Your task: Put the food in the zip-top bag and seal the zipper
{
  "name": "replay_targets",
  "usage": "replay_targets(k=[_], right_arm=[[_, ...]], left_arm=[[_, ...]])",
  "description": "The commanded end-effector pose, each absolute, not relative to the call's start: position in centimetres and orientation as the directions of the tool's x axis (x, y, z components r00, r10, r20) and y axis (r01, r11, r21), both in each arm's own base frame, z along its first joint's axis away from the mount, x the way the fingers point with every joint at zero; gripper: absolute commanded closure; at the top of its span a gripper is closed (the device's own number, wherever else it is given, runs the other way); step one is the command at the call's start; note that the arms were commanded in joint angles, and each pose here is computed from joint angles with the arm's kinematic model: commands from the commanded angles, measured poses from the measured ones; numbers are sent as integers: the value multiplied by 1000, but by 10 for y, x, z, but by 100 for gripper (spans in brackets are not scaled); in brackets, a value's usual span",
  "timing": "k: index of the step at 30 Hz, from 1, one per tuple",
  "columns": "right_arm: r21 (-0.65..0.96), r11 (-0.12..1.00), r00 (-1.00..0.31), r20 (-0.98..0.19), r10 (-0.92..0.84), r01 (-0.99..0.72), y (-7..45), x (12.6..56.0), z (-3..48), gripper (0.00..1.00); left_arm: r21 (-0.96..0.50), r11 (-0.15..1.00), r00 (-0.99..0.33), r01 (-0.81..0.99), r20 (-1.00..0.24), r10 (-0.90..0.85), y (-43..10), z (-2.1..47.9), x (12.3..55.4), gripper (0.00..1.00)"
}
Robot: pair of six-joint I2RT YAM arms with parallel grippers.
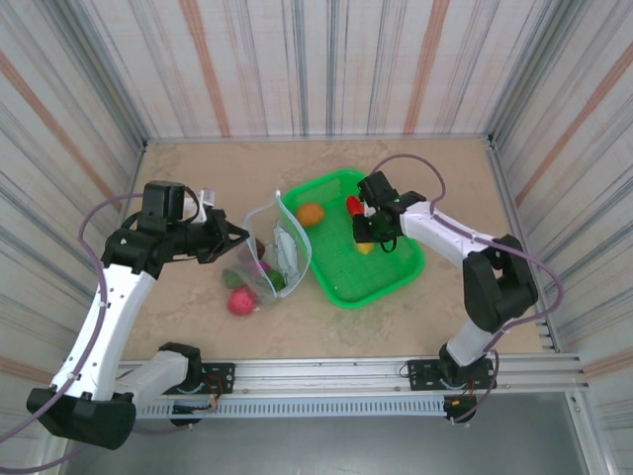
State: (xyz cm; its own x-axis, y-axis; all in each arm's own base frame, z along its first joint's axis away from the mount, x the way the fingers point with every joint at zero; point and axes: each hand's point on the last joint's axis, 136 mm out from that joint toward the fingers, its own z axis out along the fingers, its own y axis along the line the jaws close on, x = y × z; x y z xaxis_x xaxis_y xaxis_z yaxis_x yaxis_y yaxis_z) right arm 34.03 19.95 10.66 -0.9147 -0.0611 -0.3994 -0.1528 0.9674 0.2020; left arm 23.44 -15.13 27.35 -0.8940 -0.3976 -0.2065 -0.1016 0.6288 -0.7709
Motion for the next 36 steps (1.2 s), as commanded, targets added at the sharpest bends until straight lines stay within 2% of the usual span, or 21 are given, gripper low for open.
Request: replay_targets(k=[1,8,15,19,31,34,36], right_arm=[[282,943,-881,-473,-25,-178,211,336,160,64],[386,832,-754,-654,-57,-398,270,298,270,65],[447,665,-682,-720,-130,-599,333,242,311,65],[460,592,-662,-729,-173,-661,363,217,307,65],[474,632,-743,-619,-255,-613,429,228,226,67],[416,665,-726,-625,-287,-621,439,231,208,67],[364,684,-709,-629,-320,-632,445,231,201,61]], left_arm=[[-779,620,-904,-92,-196,-380,-154,273,230,100],[-781,619,-901,-86,-204,-383,-154,278,232,100],[-784,615,-899,-84,-206,-385,-155,282,232,100],[-786,613,-898,-82,-208,-387,-155,285,232,100],[-793,605,-896,-71,-215,-388,-155,290,230,100],[-795,604,-897,-66,-218,-385,-156,292,230,100],[-794,604,-897,-66,-218,-384,-155,293,229,100]])
